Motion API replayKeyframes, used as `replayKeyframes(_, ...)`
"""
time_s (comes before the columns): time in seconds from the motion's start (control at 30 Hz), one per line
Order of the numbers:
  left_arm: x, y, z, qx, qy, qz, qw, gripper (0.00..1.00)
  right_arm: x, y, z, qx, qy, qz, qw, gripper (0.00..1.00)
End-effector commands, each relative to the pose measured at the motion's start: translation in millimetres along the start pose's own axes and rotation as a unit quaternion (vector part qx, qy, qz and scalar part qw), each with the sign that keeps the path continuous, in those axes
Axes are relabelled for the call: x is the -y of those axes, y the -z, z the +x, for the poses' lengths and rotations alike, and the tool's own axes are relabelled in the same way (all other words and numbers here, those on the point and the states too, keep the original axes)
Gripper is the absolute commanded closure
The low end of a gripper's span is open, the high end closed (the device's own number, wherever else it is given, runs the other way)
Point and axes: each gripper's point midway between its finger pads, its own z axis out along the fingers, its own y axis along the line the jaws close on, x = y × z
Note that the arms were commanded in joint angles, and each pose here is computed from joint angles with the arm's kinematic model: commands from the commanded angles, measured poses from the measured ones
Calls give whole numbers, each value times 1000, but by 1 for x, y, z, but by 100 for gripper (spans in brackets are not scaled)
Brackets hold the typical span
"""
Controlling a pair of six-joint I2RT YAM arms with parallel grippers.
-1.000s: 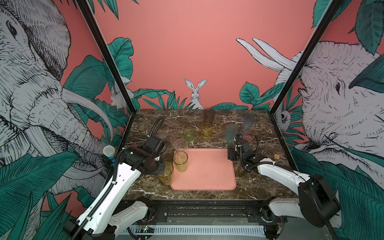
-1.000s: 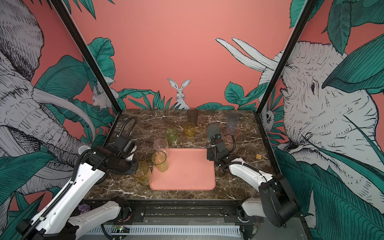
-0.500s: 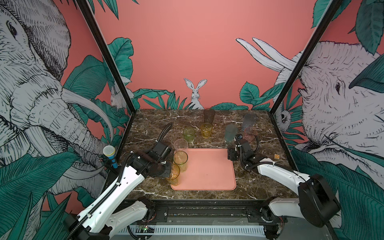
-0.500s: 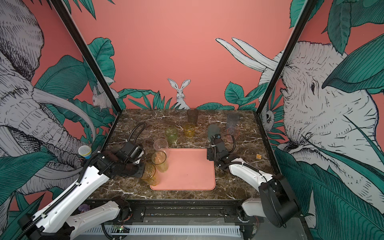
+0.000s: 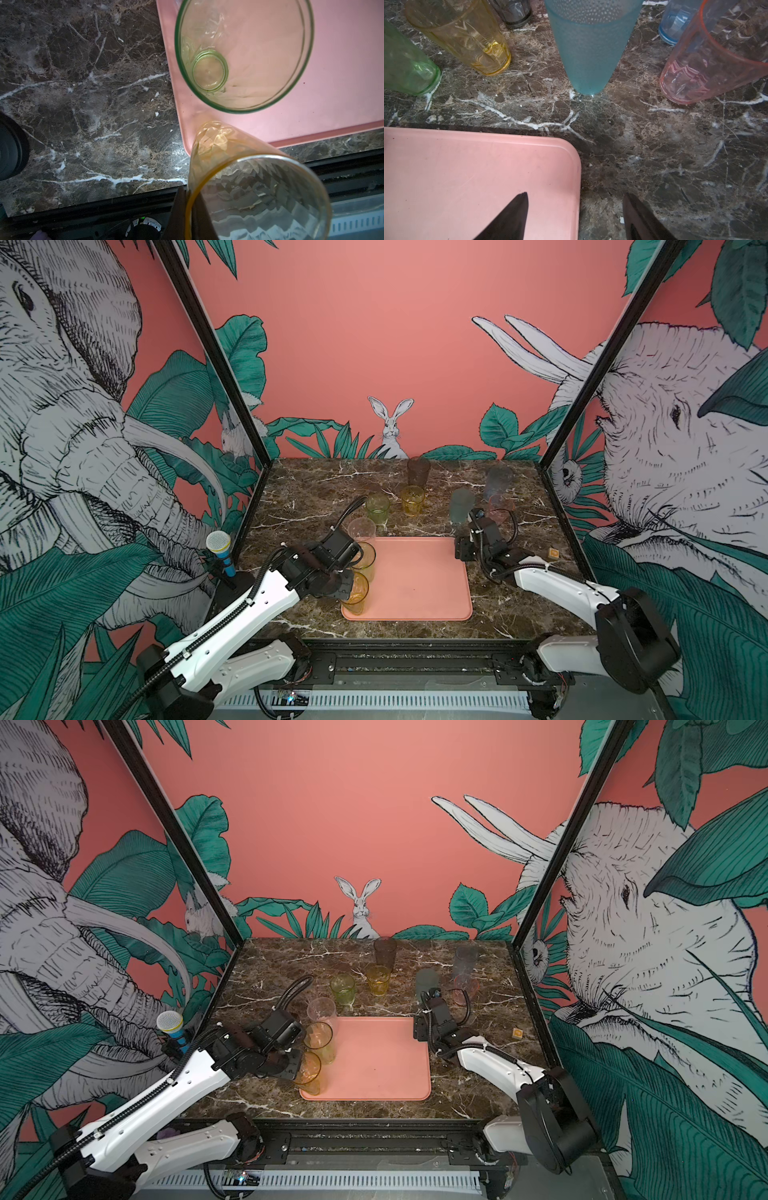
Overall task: Place the glasses into the tray
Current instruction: 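Lower the yellow glass onto the tray beside the green cup and release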
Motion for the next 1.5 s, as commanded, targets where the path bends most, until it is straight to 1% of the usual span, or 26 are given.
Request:
replayKeyframes(0.0, 3, -3, -5, 13, 8, -5, 1000, 100, -2, 2, -13, 16, -10, -1, 1000, 26)
replayKeyframes(0.53, 14, -18, -4, 2, 0, -10, 1000, 100, -2, 2, -13, 16, -10, -2, 1000, 26)
replayKeyframes(0.73, 5, -21, -1, -5, 5, -38, 999, 100, -2, 2, -13, 15, -9, -2, 1000, 26)
replayKeyframes(0.83, 1, -22, 1, -16, 7, -52, 998, 97, -2, 2, -13, 14, -9, -2, 1000, 26)
replayKeyframes(0.9, 0, -22, 1, -18, 7, -57, 998, 92, -2, 2, -12, 13, -8, -1, 1000, 26)
replayKeyframes(1.23, 2, -15, -5, -4, 8, -51, 999, 74, -2, 2, -13, 14, -8, -1, 1000, 26)
replayKeyframes(1.37, 4, -6, -10, 9, 4, -41, 999, 67, -1, 3, -13, 14, -9, 0, 1000, 26)
replayKeyframes(1.47, 4, 6, -18, 26, 0, -40, 999, 65, -1, 3, -13, 15, -9, 0, 1000, 26)
